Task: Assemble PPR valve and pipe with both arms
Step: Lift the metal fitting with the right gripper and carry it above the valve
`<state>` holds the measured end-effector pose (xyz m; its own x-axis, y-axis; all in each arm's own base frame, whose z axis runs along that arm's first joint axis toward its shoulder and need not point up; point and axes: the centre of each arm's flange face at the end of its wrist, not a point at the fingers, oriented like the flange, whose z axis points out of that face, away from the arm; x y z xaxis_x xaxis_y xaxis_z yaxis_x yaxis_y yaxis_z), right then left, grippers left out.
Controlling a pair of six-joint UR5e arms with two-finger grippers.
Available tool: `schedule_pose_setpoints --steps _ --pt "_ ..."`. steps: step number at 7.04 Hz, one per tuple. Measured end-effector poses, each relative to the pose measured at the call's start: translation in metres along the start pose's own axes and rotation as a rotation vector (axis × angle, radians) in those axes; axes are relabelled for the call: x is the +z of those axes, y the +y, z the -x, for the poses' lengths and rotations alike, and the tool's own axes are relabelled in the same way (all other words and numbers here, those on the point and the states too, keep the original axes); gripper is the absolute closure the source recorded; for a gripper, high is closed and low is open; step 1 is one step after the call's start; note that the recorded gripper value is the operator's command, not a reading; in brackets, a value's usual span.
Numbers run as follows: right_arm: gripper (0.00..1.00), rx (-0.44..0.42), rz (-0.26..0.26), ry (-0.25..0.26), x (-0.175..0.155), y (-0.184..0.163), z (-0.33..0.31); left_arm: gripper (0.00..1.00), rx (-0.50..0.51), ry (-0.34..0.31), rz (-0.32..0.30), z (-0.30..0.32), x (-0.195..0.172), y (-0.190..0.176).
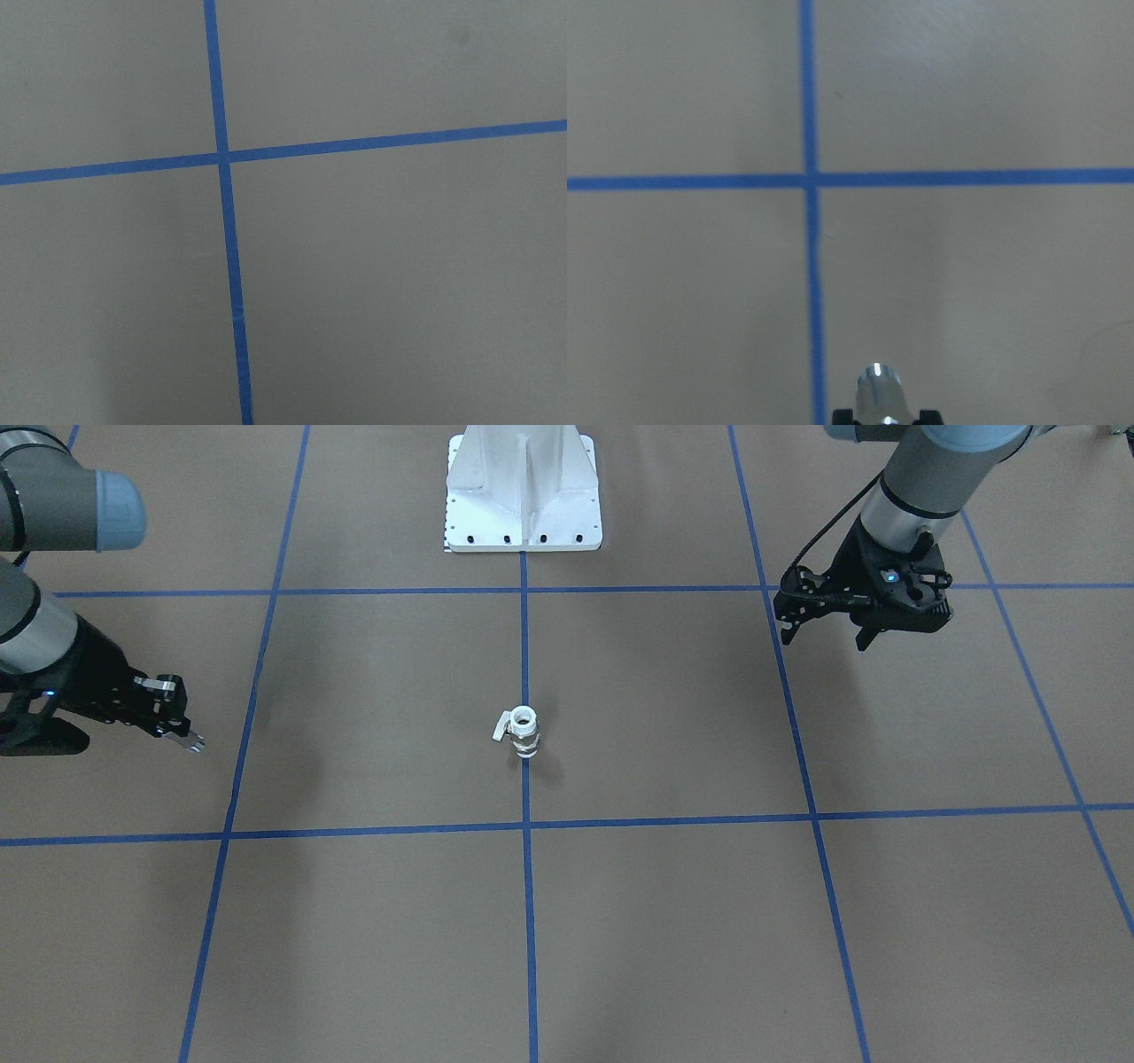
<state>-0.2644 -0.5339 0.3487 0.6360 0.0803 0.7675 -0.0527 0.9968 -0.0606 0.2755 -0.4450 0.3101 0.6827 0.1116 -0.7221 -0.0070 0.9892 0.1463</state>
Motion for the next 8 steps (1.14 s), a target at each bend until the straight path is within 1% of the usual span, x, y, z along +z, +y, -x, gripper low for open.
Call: schedule_pose_setpoints --steps 2,4,6,8 --pt "1.0 0.077 -0.007 -0.029 -0.008 0.002 0.107 0.01 0.032 -0.014 0.01 0.01 0.006 0.002" --pt "1.0 0.135 -0.026 -0.053 -0.005 0.011 0.207 0.01 0.064 -0.022 0.015 0.015 0.009 0.002" --pt "1.0 0.15 -0.028 -0.053 0.004 0.014 0.282 0.01 0.068 -0.023 0.016 0.016 0.009 0.002" --pt "1.0 0.13 -0.017 -0.045 0.016 0.025 0.324 0.01 0.066 -0.021 0.015 0.015 0.008 0.002"
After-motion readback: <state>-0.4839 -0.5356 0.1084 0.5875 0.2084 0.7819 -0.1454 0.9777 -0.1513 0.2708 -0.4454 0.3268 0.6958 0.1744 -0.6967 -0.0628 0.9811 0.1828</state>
